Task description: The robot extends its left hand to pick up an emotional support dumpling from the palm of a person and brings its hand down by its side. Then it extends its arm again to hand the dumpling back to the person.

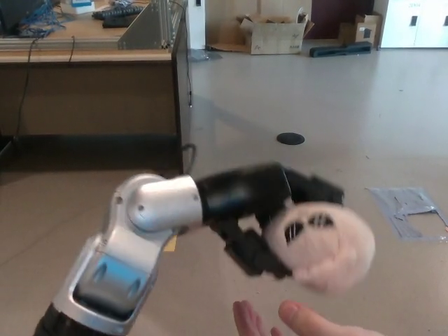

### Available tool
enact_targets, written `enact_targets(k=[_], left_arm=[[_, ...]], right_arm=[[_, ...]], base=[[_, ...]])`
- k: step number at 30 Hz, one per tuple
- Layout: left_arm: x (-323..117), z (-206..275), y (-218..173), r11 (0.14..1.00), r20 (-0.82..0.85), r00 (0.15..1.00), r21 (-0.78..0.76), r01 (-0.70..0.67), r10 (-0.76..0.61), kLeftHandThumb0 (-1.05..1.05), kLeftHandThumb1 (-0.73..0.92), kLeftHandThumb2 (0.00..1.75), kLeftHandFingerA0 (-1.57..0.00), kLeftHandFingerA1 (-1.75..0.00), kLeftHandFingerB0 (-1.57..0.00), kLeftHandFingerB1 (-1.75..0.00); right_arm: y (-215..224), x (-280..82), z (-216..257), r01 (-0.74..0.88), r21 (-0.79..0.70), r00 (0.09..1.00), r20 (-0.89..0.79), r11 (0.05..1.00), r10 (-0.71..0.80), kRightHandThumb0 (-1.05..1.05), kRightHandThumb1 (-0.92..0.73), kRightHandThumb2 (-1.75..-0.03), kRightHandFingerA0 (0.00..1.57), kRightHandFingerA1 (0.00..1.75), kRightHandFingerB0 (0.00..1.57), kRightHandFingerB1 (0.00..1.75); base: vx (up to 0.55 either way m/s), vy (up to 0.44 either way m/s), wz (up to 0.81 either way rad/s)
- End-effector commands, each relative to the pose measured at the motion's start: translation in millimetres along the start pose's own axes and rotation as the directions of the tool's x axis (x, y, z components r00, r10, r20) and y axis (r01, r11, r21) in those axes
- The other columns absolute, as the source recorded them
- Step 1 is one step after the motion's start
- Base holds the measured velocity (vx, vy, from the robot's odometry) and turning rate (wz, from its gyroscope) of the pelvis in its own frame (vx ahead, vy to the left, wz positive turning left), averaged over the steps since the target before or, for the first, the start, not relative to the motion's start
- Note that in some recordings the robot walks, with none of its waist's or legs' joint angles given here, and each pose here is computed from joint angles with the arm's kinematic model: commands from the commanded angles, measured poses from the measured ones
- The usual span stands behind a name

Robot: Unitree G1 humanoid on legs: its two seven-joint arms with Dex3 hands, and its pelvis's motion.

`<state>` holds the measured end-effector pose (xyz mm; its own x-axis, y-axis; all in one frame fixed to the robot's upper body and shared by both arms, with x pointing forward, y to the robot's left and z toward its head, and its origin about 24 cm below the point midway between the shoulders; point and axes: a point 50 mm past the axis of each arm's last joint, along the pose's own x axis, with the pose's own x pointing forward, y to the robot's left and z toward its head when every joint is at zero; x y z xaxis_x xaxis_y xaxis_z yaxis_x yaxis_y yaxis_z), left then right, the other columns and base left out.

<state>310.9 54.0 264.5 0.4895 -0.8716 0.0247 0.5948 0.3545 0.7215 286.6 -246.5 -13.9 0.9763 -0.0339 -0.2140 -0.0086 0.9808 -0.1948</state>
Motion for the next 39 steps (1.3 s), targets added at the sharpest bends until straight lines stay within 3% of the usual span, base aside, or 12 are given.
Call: enact_targets(k=[1, 6, 11, 15, 20, 23, 28, 29, 30, 35, 36, 39], left_arm=[[-20, -17, 36, 0.85, 0.007, 0.926, -0.401, -0.342, 0.376, -0.07, 0.75, 0.81, -1.09, -1.28, -0.9, -0.99], [-48, -26, 69, 0.712, -0.056, 0.849, -0.516, -0.476, 0.526, -0.14, 0.79, 0.7, -1.06, -1.41, -0.91, -0.93], [-84, -31, 96, 0.543, -0.098, 0.759, -0.64, -0.543, 0.644, -0.18, 0.73, 0.63, -1.09, -1.33, -0.93, -0.86], [-87, -30, 98, 0.526, -0.101, 0.752, -0.653, -0.544, 0.652, -0.18, 0.73, 0.63, -1.09, -1.33, -0.93, -0.86], [-156, -47, 100, 0.245, -0.117, 0.665, -0.871, -0.426, 0.738, -0.33, 0.73, 0.62, -1.1, -1.3, -0.87, -0.83], [-186, -79, 81, 0.068, -0.149, 0.656, -0.953, -0.294, 0.74, -0.39, 0.77, 0.62, -1.07, -1.3, -0.64, -0.65], [-197, -90, 69, 0.042, -0.142, 0.653, -0.966, -0.257, 0.744, -0.41, 0.82, 0.65, -1.02, -1.35, -0.68, -0.78], [-221, -114, 42, -0.091, -0.25, 0.617, -0.956, -0.278, 0.746, -0.4, 0.85, 0.69, -1.02, -1.51, -0.59, -1.04], [-248, -138, 9, -0.225, -0.368, 0.576, -0.925, -0.306, 0.73, -0.41, 0.85, 0.69, -1.03, -1.51, -0.55, -1.04], [-257, -146, -4, -0.292, -0.414, 0.569, -0.909, -0.297, 0.711, -0.41, 0.88, 0.65, -1.02, -1.48, -0.54, -0.96], [-279, -164, -42, -0.387, -0.524, 0.537, -0.851, -0.355, 0.661, -0.41, 0.86, 0.7, -1.01, -1.55, -0.53, -1.05], [-298, -176, -69, -0.449, -0.603, 0.521, -0.798, -0.402, 0.604, -0.39, 0.84, 0.69, -1.02, -1.52, -0.64, -0.91]], right_arm=[[-6, -1, 1, 0.035, 0.021, 0.999, 0.003, 0.999, -0.036, -0.39, -0.65, -0.59, 0.83, 0.51, 0.44, 0.34], [-6, -1, 0, 0.036, 0.037, 0.999, 0.006, 0.999, -0.036, -0.38, -0.65, -0.59, 0.82, 0.52, 0.43, 0.34], [-4, -2, 0, 0.033, 0.037, 0.999, 0.004, 0.999, -0.033, -0.38, -0.64, -0.59, 0.82, 0.52, 0.44, 0.34], [-4, -2, 0, 0.033, 0.039, 0.999, 0.004, 0.999, -0.033, -0.38, -0.64, -0.59, 0.82, 0.52, 0.44, 0.34], [-8, -6, -4, 0.041, 0.022, 0.999, 0.001, 0.999, -0.041, -0.39, -0.65, -0.59, 0.84, 0.51, 0.43, 0.34], [-16, -12, -8, 0.055, 0.011, 0.998, -0.005, 0.998, -0.055, -0.39, -0.65, -0.6, 0.86, 0.52, 0.43, 0.34], [-18, -14, -9, 0.057, 0.012, 0.998, -0.003, 0.998, -0.057, -0.39, -0.65, -0.6, 0.86, 0.52, 0.42, 0.34], [-19, -16, -11, 0.066, 0.018, 0.998, -0.007, 0.998, -0.066, -0.37, -0.65, -0.6, 0.86, 0.52, 0.43, 0.34], [-19, -17, -13, 0.073, 0.022, 0.997, -0.017, 0.997, -0.073, -0.37, -0.65, -0.6, 0.86, 0.51, 0.42, 0.34], [-19, -16, -13, 0.074, 0.021, 0.997, -0.017, 0.997, -0.074, -0.37, -0.65, -0.6, 0.86, 0.52, 0.42, 0.34], [-19, -16, -13, 0.07, 0.032, 0.997, -0.026, 0.997, -0.069, -0.38, -0.65, -0.59, 0.86, 0.51, 0.43, 0.34], [-17, -15, -13, 0.067, 0.026, 0.998, -0.023, 0.997, -0.066, -0.38, -0.66, -0.6, 0.86, 0.51, 0.42, 0.34]], base=[[0.0, 0.0, 0.0], [0.0, 0.0, 0.0], [0.0, 0.0, 0.0], [0.0, 0.0, 0.0], [0.0, 0.0, 0.0], [0.0, 0.0, 0.0], [0.0, 0.0, 0.0], [0.0, 0.0, 0.0], [0.0, 0.0, 0.0], [0.0, 0.0, 0.0], [0.0, 0.0, 0.0], [0.0, 0.0, 0.0]])
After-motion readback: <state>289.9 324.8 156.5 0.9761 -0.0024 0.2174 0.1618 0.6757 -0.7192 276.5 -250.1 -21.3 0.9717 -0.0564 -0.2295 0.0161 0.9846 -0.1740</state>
